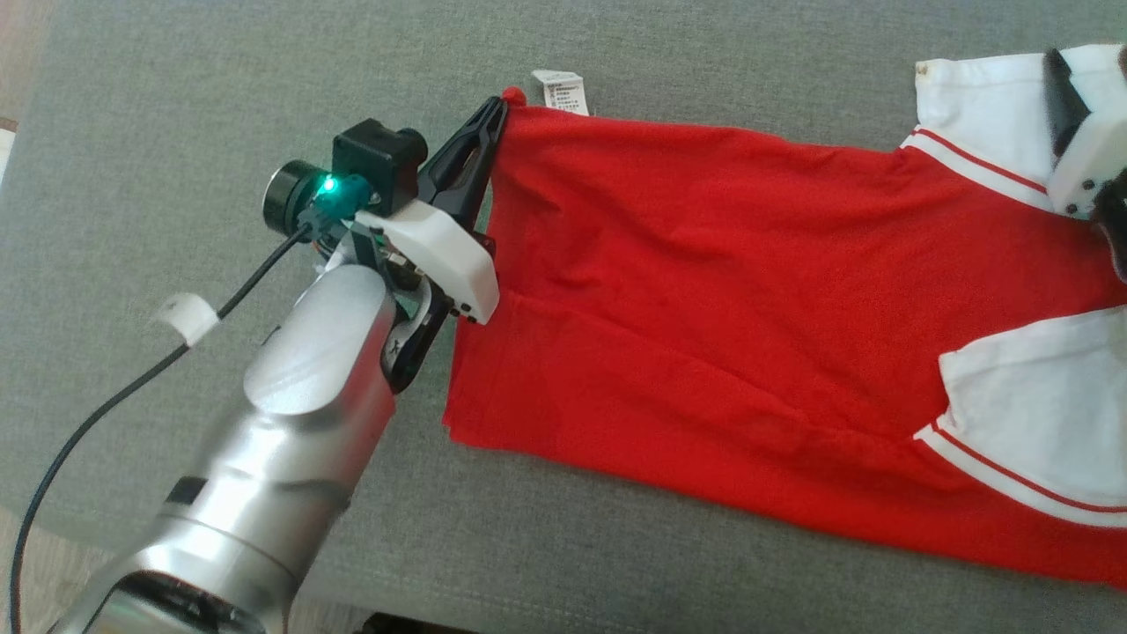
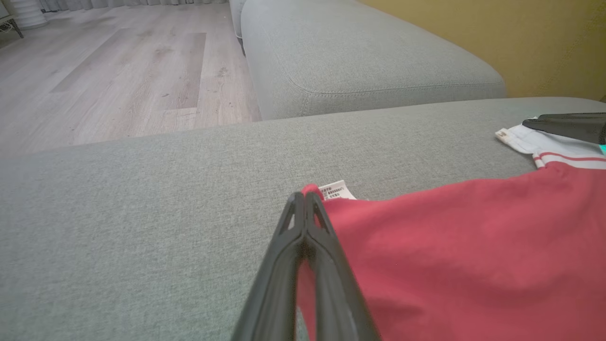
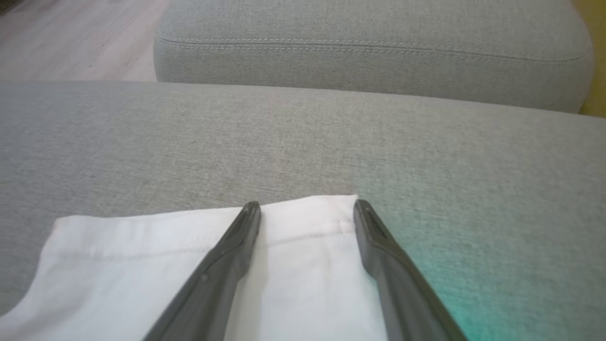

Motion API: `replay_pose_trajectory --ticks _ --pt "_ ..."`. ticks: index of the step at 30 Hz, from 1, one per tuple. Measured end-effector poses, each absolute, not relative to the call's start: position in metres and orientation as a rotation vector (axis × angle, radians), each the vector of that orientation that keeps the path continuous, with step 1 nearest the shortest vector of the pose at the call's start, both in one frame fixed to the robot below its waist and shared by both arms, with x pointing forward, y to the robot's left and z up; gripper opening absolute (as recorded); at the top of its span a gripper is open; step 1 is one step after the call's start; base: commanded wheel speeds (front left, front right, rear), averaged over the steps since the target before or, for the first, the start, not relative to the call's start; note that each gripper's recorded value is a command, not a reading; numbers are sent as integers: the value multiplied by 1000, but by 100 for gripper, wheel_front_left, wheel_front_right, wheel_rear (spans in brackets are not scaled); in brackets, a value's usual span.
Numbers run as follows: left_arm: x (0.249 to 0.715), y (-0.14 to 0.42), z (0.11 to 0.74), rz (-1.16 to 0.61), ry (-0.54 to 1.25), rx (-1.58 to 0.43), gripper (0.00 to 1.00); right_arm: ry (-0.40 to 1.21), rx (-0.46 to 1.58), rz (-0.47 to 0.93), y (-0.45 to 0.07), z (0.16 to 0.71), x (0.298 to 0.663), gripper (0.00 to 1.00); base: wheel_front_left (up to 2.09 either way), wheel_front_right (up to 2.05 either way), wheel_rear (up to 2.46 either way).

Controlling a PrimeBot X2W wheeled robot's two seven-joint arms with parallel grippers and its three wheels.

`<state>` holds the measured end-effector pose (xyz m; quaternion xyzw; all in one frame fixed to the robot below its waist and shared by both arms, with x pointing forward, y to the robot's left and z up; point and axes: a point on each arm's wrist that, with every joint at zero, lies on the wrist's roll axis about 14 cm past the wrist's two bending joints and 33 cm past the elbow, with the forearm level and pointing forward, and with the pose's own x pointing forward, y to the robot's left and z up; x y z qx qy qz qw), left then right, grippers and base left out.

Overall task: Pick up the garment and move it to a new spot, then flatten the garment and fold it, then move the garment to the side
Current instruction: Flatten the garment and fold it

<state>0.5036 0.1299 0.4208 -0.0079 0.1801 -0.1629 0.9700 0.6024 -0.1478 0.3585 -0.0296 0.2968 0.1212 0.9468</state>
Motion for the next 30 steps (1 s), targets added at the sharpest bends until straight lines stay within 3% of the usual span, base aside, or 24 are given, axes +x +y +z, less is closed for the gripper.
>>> replay_pose_trajectory --ticks 9,10,11,12,23,30 --pt "502 130 413 -326 378 -34 0 630 -68 197 -167 355 601 100 0 0 0" --pt "502 130 412 -324 377 -35 0 631 -64 196 -167 354 601 94 0 0 0" --pt "502 131 410 -322 381 -37 0 631 -60 196 -167 354 602 23 0 0 0" --pt "502 131 409 -320 386 -41 0 626 -57 197 -166 354 604 0 0 0 0" --pt "510 144 427 -249 283 -25 0 269 2 184 -166 432 633 0 0 0 0" --pt "504 145 427 -228 265 -28 0 124 83 200 -165 477 620 0 0 0 0"
